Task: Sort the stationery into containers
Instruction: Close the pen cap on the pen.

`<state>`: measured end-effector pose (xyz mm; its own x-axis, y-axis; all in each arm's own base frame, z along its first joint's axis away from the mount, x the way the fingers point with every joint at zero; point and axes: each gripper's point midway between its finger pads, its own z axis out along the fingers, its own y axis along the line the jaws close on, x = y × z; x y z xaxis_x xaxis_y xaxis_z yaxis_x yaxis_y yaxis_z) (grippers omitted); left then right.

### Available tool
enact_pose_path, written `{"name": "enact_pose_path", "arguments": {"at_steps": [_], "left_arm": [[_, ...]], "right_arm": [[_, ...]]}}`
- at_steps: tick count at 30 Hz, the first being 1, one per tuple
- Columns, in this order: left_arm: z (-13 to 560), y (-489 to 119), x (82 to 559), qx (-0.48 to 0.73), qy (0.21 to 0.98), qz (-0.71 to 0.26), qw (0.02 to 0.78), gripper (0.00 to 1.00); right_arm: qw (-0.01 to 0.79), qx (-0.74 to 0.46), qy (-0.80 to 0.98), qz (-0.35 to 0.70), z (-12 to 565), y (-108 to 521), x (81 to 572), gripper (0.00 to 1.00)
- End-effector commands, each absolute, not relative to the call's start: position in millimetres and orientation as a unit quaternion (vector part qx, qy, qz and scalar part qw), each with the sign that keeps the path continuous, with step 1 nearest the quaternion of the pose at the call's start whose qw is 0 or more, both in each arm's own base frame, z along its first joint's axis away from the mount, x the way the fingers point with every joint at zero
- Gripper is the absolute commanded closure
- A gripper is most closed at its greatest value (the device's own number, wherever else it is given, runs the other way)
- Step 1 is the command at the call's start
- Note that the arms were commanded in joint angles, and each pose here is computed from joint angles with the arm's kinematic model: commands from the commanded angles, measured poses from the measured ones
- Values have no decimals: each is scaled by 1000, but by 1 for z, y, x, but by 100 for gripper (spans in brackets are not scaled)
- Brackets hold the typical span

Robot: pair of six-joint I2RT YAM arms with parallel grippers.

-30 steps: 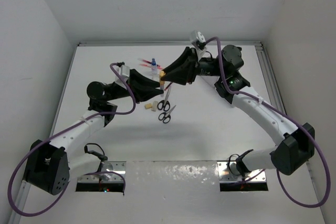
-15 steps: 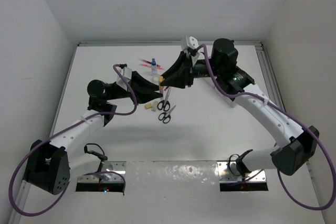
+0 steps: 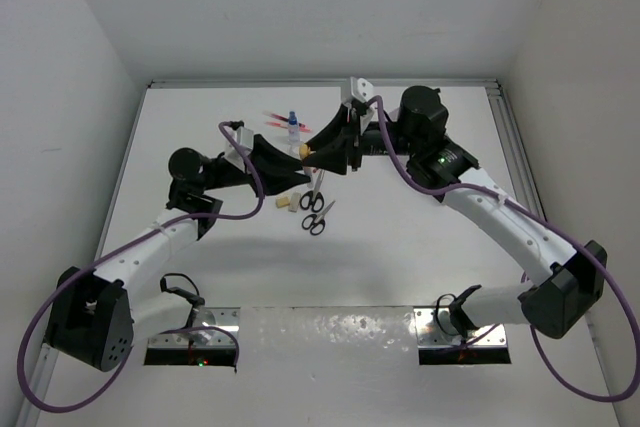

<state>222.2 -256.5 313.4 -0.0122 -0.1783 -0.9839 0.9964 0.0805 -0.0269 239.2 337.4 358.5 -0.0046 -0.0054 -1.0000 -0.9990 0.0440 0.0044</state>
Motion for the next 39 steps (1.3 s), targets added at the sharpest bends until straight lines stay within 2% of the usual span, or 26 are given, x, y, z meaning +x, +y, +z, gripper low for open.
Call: {"name": "enact_pose_path", "arguments": {"at_steps": [1, 7, 13, 16, 20, 29, 34, 39], "left_arm": [[379, -252, 212, 458, 374, -479, 649, 100], [377, -252, 213, 459, 377, -476, 648, 100], [371, -252, 218, 458, 389, -466, 649, 100], [356, -249, 242, 433, 439, -433, 657, 100], [342, -234, 287, 389, 495, -336, 700, 100], [309, -218, 320, 377, 556, -221, 707, 100], [308, -218, 323, 373, 560, -208, 710, 100], [310, -220, 323, 370, 559, -212, 711, 100]], "right_arm": [[495, -461, 559, 480, 335, 337, 251, 66], [512, -447, 553, 481, 345, 336, 253, 49], [510, -443, 553, 487, 350, 335, 249, 40], [514, -437, 555, 486, 355, 330, 244, 37], [539, -409, 573, 462, 355, 320, 249, 31], [589, -286, 611, 445, 354, 319, 274, 31], [615, -207, 631, 426, 345, 328, 299, 32], [621, -188, 637, 415, 337, 339, 311, 33]]}}
